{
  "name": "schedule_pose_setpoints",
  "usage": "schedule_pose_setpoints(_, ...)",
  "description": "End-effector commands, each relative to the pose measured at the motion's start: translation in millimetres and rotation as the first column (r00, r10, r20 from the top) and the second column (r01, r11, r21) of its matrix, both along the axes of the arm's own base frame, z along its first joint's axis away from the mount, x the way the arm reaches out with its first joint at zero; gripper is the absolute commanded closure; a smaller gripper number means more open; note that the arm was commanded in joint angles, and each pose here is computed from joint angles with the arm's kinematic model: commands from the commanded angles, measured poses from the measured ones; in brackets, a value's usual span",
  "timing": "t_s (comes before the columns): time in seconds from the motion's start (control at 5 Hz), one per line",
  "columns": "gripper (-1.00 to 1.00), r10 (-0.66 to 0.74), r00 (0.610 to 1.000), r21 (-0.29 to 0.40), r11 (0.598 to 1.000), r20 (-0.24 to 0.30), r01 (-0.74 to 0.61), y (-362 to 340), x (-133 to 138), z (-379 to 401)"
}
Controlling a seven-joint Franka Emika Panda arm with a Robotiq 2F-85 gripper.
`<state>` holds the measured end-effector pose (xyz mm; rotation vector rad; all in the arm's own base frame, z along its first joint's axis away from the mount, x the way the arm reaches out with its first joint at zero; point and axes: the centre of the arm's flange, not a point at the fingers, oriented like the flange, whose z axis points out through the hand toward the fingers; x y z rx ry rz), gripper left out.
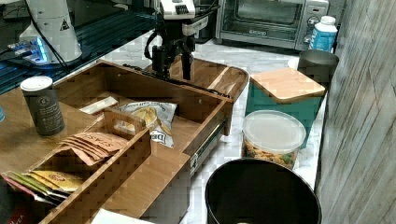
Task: Open the drawer.
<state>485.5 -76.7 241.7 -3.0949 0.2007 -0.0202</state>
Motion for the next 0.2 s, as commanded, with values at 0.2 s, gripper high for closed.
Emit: schedule_pose_setpoints(0.2, -1.0, 0.164, 0.984, 0.029, 0.986, 0.069, -0.166, 121.7, 24.1, 40.5)
